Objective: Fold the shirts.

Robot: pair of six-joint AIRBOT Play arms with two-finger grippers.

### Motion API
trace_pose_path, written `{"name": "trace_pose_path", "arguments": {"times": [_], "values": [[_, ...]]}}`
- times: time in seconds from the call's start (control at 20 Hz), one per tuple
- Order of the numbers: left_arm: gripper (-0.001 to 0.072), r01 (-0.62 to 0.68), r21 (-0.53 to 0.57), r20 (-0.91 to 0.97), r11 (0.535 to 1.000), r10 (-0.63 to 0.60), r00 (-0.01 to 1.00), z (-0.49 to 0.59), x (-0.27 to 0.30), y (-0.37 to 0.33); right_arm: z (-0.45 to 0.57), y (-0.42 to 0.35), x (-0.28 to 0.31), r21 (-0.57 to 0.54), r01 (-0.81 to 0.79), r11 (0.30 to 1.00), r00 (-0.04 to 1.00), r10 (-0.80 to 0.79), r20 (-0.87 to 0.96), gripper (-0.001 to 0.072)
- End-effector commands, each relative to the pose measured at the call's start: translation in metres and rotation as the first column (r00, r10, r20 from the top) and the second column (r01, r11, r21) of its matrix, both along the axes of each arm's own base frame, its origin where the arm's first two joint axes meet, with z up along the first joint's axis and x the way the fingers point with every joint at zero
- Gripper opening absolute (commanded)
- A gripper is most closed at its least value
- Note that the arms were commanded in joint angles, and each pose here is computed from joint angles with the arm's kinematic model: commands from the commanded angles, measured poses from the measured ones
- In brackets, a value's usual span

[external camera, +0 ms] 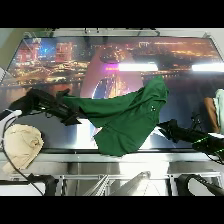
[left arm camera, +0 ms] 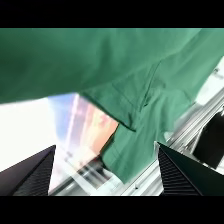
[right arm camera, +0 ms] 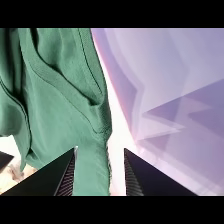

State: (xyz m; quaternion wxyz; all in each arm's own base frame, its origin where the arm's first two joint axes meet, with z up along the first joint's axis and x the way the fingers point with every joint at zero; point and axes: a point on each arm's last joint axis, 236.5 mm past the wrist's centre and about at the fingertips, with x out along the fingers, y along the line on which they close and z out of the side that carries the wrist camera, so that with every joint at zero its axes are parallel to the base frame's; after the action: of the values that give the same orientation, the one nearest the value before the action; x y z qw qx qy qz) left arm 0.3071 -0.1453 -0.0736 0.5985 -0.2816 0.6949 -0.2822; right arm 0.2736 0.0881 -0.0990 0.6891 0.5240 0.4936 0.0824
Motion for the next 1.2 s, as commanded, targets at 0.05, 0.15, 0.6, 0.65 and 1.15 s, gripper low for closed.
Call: {"name": "trace_pose_path", "arguments": {"times": [0.05, 0.15, 0.6, 0.65, 1.15], "values": [[0.0710, -0.207, 0.037, 0.103, 0.978, 0.202, 0.974, 0.016, 0.032, 0.073, 0.004, 0.002, 0.001, 0.011, -0.002, 1.000, 1.000, 0.002, 0.011, 0.0366], [0.0709, -0.265, -0.041, 0.073, 0.963, 0.268, 0.961, 0.028, 0.035, 0.079, 0.004, 0.002, 0.001, 0.010, -0.002, 1.000, 1.000, 0.002, 0.012, 0.0366], [0.0709, 0.002, -0.056, -0.048, 0.998, -0.004, 0.999, -0.019, 0.000, -0.033, 0.006, 0.002, 0.003, 0.017, 0.006, 1.000, 1.000, -0.006, 0.014, 0.0366], [0.0707, 0.020, -0.049, -0.055, 0.999, -0.023, 0.998, -0.025, -0.004, -0.041, 0.006, 0.002, 0.003, 0.017, 0.006, 1.000, 1.000, -0.006, 0.014, 0.0366], [0.0690, 0.033, -0.025, -0.044, 0.999, -0.034, 0.998, -0.043, -0.007, -0.080, 0.006, 0.002, 0.003, 0.015, 0.004, 1.000, 1.000, -0.004, 0.017, 0.0366]]}}
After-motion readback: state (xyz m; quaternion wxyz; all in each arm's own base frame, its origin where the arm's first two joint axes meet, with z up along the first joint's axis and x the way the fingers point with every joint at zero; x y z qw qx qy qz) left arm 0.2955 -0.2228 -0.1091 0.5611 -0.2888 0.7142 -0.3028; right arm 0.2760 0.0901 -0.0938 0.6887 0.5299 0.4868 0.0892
